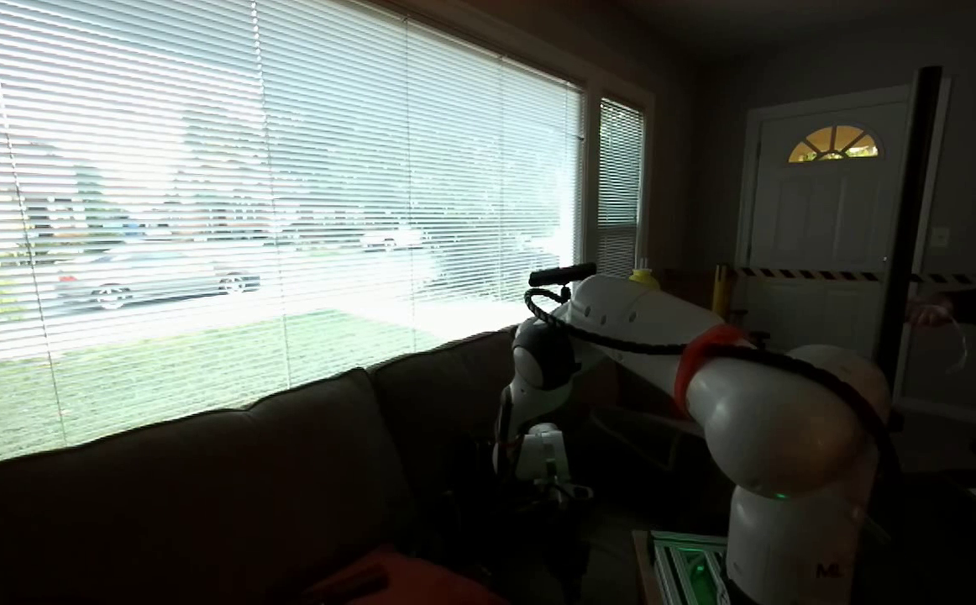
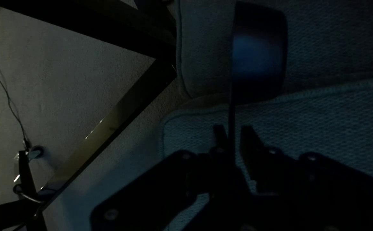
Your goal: Take the black object off of the armrest and the place item on the couch and place them on the pillow
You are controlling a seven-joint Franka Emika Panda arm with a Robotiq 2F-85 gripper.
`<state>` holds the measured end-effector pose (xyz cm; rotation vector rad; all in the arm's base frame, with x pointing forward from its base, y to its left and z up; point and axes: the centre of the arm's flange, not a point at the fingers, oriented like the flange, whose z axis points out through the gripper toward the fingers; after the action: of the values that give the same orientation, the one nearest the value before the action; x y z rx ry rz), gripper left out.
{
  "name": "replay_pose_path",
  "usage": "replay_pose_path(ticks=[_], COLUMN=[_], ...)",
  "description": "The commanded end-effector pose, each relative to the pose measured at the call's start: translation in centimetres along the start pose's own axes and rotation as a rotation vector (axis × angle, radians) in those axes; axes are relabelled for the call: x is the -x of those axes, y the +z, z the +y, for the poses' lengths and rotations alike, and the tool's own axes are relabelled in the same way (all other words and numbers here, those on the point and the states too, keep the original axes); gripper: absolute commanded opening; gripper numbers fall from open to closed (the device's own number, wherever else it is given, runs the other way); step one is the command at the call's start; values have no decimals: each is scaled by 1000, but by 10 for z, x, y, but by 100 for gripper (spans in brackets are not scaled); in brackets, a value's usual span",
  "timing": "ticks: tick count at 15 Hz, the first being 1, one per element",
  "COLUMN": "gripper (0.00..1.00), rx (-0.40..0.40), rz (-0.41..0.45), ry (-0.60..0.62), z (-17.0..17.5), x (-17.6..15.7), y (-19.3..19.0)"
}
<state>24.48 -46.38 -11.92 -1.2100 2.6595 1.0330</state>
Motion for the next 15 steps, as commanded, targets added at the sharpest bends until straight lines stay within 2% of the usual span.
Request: replay_pose_path(ticks=[1, 7, 15], gripper=[0, 1, 1], rx=[13, -26, -45], rz=[-4, -72, -326], ry=[-11, -3, 80], z=[-1, -3, -15], x=[1, -2, -33], y=[0, -8, -18])
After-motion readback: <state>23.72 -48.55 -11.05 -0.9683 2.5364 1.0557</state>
